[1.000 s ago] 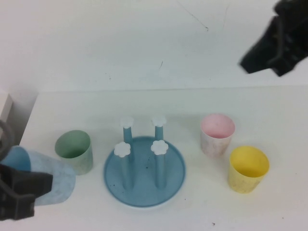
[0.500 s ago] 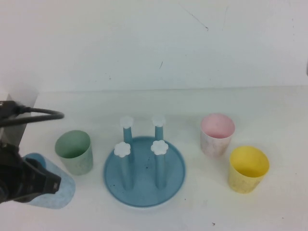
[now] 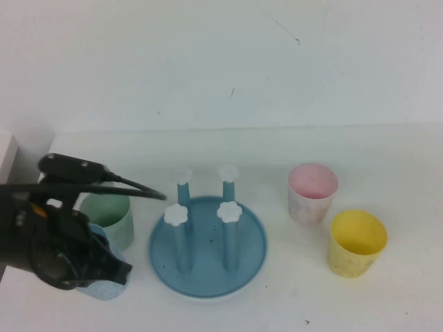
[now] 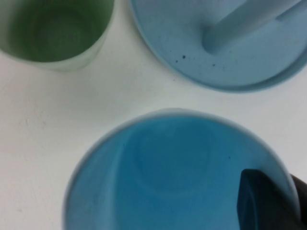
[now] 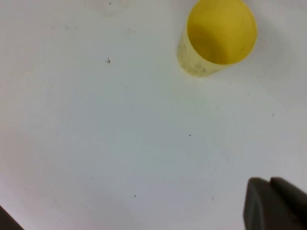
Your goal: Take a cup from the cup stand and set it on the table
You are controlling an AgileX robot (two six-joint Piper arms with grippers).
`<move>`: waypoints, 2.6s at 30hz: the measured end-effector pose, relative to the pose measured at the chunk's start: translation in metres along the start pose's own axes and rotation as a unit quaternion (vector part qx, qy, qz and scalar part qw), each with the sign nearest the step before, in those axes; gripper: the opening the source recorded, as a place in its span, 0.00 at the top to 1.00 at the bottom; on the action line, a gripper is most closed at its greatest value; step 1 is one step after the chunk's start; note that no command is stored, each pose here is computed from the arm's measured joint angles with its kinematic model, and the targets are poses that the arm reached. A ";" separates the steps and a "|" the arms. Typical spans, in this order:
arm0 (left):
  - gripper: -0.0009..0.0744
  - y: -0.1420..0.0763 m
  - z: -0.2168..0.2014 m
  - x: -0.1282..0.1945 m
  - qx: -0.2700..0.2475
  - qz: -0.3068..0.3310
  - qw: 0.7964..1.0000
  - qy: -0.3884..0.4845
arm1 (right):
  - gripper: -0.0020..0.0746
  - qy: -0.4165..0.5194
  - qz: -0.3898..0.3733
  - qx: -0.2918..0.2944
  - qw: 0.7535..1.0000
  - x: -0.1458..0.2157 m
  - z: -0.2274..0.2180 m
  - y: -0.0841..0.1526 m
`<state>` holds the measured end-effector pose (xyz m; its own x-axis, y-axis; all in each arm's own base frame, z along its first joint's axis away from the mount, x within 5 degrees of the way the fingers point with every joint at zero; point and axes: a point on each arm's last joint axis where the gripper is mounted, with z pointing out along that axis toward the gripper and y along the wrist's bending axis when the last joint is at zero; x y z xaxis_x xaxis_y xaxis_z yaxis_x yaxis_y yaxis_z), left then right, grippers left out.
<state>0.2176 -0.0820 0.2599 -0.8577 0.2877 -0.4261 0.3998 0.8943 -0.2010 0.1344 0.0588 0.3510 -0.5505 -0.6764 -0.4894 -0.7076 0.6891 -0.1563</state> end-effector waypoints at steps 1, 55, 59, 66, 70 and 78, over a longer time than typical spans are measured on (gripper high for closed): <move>0.98 0.001 0.005 -0.001 -0.004 0.004 1.000 0.007 | 0.97 -0.007 0.000 0.004 1.000 0.003 -0.002 0.002; 0.99 -0.033 -0.127 0.037 -0.030 0.049 0.959 -0.276 | 0.97 -0.232 0.033 0.090 0.968 0.120 0.020 0.059; 0.99 -0.039 -0.152 0.056 -0.030 0.060 0.942 -0.329 | 0.97 -0.229 0.035 0.085 0.969 0.121 0.022 0.060; 0.99 -0.048 -0.177 0.082 -0.017 0.063 0.919 -0.389 | 0.97 -0.232 0.040 0.076 0.969 0.121 0.022 0.061; 0.99 -0.051 -0.182 0.088 0.003 0.051 0.915 -0.400 | 0.97 -0.233 0.042 0.074 0.969 0.120 0.022 0.061; 0.99 -0.052 -0.183 0.090 0.007 0.051 0.914 -0.402 | 0.97 -0.233 0.042 0.074 0.969 0.120 0.022 0.061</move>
<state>0.0604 -0.0402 0.3932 -0.3039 0.0189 -0.9525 0.4729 0.8709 -0.1335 0.0346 0.0255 0.2632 -0.3195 -0.4491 -0.8344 -0.5790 0.7896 -0.2033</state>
